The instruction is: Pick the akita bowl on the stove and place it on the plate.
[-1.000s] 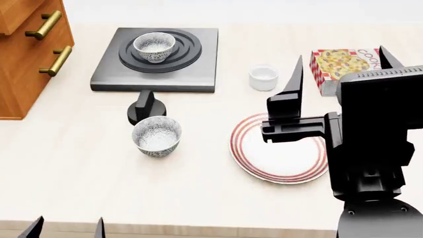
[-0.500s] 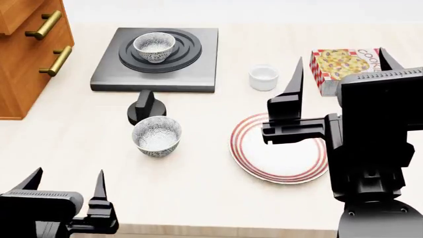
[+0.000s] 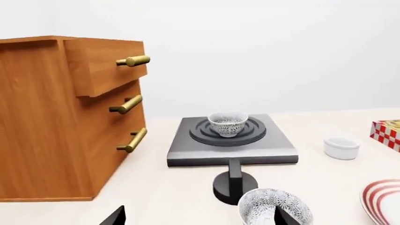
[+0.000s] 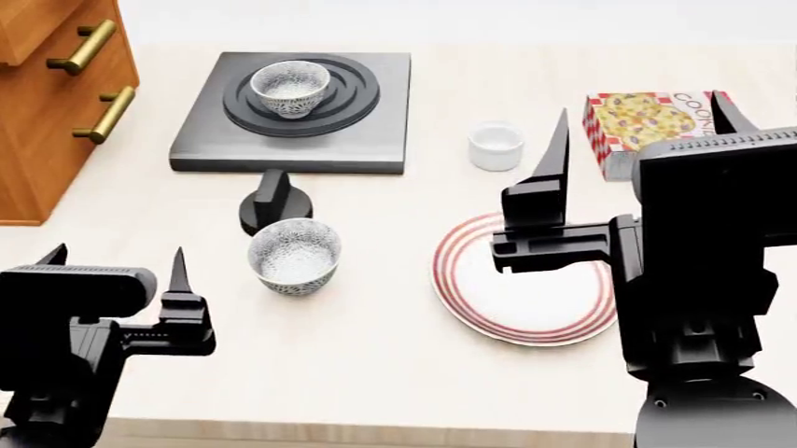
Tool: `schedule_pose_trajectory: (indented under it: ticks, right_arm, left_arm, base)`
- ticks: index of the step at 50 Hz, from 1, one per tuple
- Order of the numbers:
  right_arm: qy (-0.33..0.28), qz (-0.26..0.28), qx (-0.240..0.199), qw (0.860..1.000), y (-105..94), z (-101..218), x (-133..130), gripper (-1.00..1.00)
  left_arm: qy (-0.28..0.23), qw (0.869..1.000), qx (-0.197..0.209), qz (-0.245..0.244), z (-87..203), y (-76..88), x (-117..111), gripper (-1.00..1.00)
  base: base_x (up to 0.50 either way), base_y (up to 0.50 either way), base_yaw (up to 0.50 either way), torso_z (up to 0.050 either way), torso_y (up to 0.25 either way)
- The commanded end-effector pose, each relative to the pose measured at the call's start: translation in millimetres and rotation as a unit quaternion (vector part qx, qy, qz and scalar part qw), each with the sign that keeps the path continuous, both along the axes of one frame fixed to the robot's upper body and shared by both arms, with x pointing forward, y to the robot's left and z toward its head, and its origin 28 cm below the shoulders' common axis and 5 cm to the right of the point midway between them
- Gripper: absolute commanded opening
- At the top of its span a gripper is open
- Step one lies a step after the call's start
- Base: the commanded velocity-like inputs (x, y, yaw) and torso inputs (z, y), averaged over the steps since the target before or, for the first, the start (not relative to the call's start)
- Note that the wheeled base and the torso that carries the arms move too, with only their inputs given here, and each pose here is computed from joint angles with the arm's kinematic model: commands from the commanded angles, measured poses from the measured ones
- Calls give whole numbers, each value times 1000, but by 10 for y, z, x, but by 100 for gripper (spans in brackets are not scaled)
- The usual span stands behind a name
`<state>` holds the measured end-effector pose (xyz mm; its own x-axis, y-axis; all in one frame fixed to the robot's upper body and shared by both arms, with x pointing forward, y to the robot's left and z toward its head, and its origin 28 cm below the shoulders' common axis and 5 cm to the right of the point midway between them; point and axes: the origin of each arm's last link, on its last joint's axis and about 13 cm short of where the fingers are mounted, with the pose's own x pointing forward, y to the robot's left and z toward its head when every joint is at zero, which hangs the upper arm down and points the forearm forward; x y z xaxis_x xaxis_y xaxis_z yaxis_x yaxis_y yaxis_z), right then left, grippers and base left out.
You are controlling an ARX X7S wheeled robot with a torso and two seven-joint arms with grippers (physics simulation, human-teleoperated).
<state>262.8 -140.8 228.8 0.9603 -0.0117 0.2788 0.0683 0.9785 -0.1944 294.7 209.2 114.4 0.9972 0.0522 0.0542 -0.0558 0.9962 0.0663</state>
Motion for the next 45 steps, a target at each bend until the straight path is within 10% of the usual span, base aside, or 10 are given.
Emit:
schedule_pose_trajectory:
  ticks: [1, 45]
  right_arm:
    - [1, 0, 3, 1000, -2, 2, 0, 100]
    - [-4, -6, 19, 1000, -15, -3, 14, 100]
  left_arm:
    - [-3, 1000, 9, 6, 82, 20, 59, 100]
    - [-7, 1000, 11, 3, 149, 39, 72, 100]
  base:
    - [0, -78, 0, 0, 0]
    - [0, -253, 0, 0, 0]
